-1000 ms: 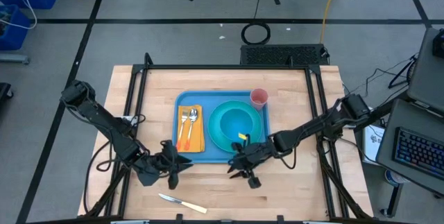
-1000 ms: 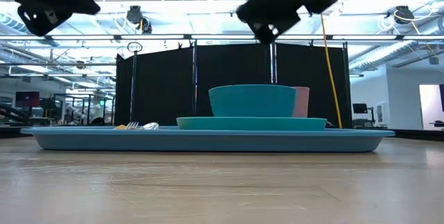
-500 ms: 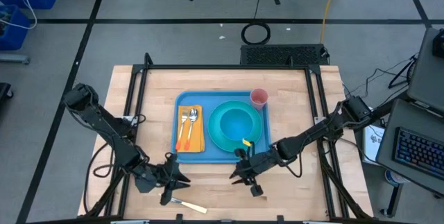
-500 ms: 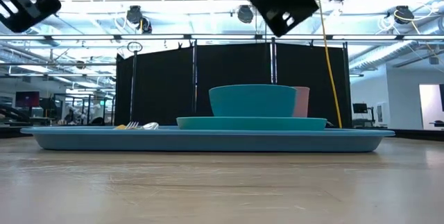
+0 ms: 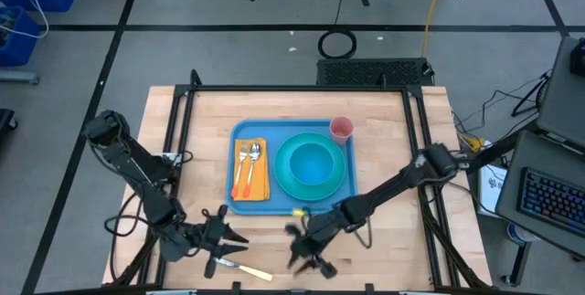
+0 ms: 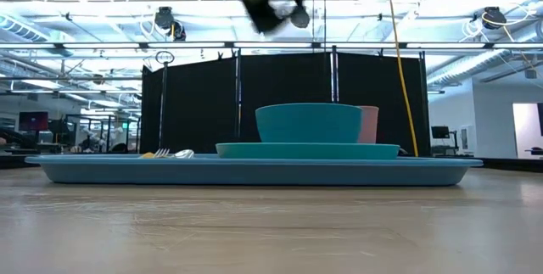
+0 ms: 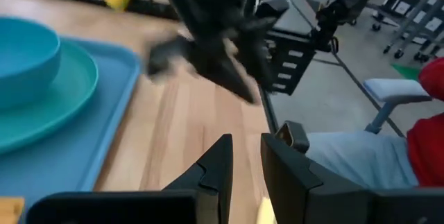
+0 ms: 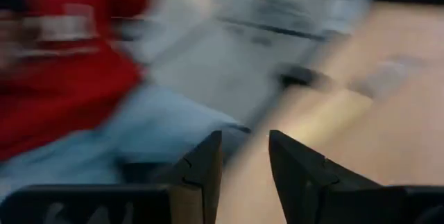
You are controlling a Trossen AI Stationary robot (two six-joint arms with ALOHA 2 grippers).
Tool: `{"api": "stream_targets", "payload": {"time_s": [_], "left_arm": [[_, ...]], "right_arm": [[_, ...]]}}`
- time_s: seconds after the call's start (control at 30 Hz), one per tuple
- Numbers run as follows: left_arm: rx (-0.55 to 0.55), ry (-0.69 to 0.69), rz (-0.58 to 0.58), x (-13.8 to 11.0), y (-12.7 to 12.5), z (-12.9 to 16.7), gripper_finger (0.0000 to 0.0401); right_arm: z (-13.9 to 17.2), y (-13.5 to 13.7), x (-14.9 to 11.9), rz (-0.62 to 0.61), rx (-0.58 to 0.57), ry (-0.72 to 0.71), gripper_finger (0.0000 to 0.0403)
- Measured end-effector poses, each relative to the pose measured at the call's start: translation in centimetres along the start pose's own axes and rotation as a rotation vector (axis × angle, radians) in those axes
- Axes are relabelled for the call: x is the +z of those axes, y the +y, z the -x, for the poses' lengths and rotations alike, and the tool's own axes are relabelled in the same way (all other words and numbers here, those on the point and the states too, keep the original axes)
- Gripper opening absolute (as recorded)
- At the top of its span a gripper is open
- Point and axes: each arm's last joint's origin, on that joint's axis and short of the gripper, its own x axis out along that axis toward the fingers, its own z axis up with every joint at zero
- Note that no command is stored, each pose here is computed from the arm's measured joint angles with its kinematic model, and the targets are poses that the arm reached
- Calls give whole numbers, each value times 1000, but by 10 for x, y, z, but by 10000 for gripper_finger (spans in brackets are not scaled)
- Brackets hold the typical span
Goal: Set up tray
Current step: Put the orange knife on the yellow napkin
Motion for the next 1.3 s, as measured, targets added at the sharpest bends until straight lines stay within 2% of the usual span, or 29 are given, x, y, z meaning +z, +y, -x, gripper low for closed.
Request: {"api": "stream_targets", "payload": {"time_s": [0.03, 0.1, 0.2, 0.3, 0.4, 0.47, 0.6, 0.7, 0.87, 1.1, 1.3], "left_arm": [[-2, -10, -12, 0, -2, 1, 78], [7, -27, -32, 0, -3, 3, 78], [13, -35, -41, 0, -4, 4, 78], [6, -29, -35, -2, -6, 6, 78], [14, -38, -42, -4, -8, 9, 78], [23, -47, -53, -4, -10, 11, 78], [38, -59, -54, -5, -11, 13, 78], [43, -66, -51, -5, -12, 14, 78], [51, -73, -24, -5, -11, 14, 78], [40, -65, -32, -5, -12, 14, 78], [21, -55, -31, -7, -14, 16, 78]], "right_arm": [[-7, 0, 2, 18, 79, -22, 105], [-17, 0, 9, 39, 164, -127, 98], [-23, -6, 22, -32, 139, -262, 90], [-29, -15, 24, -128, 23, -159, 86], [-38, -15, 23, -98, -164, 10, 92], [-44, -11, 26, -63, -219, 86, 100], [-56, -3, 41, -28, -203, 106, 118], [-66, -2, 42, -8, -213, 136, 125], [-82, -12, 37, -69, -244, 154, 146], [-103, -19, 32, -90, -279, 132, 220], [-120, -20, 14, -75, -380, 135, 265]]}}
